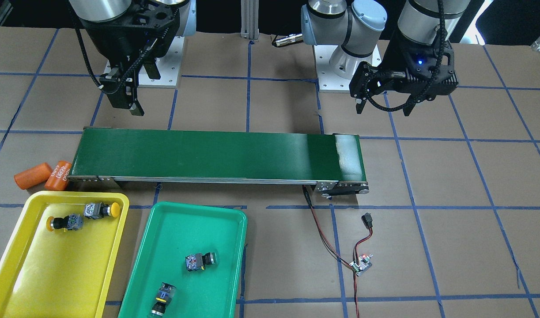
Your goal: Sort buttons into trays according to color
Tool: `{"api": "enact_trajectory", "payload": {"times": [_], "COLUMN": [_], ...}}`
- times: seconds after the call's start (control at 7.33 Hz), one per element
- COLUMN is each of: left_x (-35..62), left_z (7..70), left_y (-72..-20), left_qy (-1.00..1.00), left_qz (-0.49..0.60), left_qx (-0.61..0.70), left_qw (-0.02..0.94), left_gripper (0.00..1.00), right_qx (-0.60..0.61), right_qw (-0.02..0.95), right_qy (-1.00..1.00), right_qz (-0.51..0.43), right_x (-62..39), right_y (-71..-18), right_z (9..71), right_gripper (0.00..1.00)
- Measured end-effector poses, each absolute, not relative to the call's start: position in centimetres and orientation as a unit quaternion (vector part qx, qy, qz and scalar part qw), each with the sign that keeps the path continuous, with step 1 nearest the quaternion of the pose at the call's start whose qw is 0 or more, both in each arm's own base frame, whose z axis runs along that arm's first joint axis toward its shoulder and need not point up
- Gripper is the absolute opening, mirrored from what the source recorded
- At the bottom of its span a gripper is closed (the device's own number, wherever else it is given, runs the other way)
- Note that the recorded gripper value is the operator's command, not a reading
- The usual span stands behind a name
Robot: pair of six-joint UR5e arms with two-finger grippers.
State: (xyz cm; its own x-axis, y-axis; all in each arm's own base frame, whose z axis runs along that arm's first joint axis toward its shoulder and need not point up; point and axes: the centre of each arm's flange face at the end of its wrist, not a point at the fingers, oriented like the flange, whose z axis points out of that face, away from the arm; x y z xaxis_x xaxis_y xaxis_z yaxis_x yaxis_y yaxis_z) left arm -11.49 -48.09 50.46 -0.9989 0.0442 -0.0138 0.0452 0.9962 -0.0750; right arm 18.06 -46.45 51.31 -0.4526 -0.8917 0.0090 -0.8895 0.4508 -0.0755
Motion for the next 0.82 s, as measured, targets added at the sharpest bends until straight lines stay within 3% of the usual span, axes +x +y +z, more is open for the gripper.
{"api": "enact_trajectory", "payload": {"times": [0.82], "left_x": [-11.5], "left_z": [50.5], "left_y": [-48.1], "left_qy": [0.999], "left_qz": [-0.038], "left_qx": [0.022], "left_qw": [0.006], "left_gripper": [1.0], "right_qx": [-0.029], "right_qw": [0.028], "right_qy": [0.997], "right_qz": [-0.062], "right_x": [17.7], "right_y": [-42.5], "right_z": [54.9], "right_gripper": [1.0]}}
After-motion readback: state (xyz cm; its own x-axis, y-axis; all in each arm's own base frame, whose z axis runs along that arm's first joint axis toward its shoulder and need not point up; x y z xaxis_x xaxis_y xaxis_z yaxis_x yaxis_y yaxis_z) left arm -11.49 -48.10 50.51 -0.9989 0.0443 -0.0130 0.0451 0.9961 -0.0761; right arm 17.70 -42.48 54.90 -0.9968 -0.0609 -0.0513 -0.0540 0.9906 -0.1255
